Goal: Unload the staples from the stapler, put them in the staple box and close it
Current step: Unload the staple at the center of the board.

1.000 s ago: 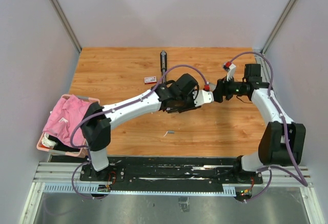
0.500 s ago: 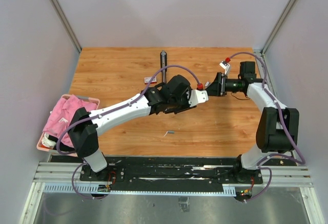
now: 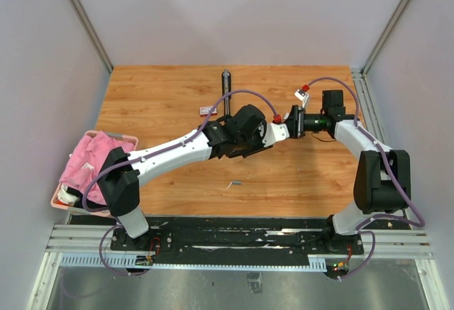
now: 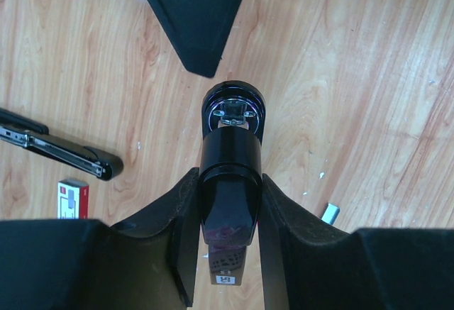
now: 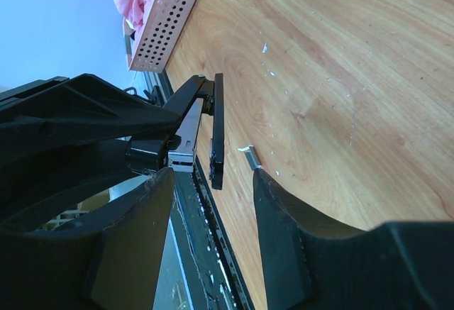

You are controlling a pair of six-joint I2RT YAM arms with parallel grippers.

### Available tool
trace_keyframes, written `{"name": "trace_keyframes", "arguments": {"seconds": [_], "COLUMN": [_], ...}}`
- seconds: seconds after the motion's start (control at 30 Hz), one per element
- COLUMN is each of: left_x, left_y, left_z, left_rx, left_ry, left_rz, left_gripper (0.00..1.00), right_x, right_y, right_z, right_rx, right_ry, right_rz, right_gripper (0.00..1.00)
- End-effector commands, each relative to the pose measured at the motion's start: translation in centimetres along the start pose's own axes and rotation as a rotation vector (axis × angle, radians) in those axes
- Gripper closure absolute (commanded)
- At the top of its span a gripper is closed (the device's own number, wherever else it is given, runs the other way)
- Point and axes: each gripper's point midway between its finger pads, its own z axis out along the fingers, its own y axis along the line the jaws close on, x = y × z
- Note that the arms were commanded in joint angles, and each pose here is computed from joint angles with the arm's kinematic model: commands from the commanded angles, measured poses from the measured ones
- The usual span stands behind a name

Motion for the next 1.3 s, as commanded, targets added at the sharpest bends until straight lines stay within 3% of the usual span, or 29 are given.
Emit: {"name": "trace_keyframes", "arguments": {"seconds": [0.0,1.27], "left_x": [-3.0,-3.2], "left_y": [1.3,0.4], "left_z": [-0.7,0.7], "left_rx": [-0.058,-0.036], "left_ry": [-0.096,-0.073], "left_rz": [-0.001,-0.004], "left_gripper": [1.0,1.0], "right_x": [1.2,4.1], "right_y": [0.2,0.0], "right_z": [1.1,5.7], "right_rx": [-0.026,-0.082], "right_ry": [0.037,0.215], "right_rz": [-0.001,0.046], "right_gripper": [0.51,0.72]}}
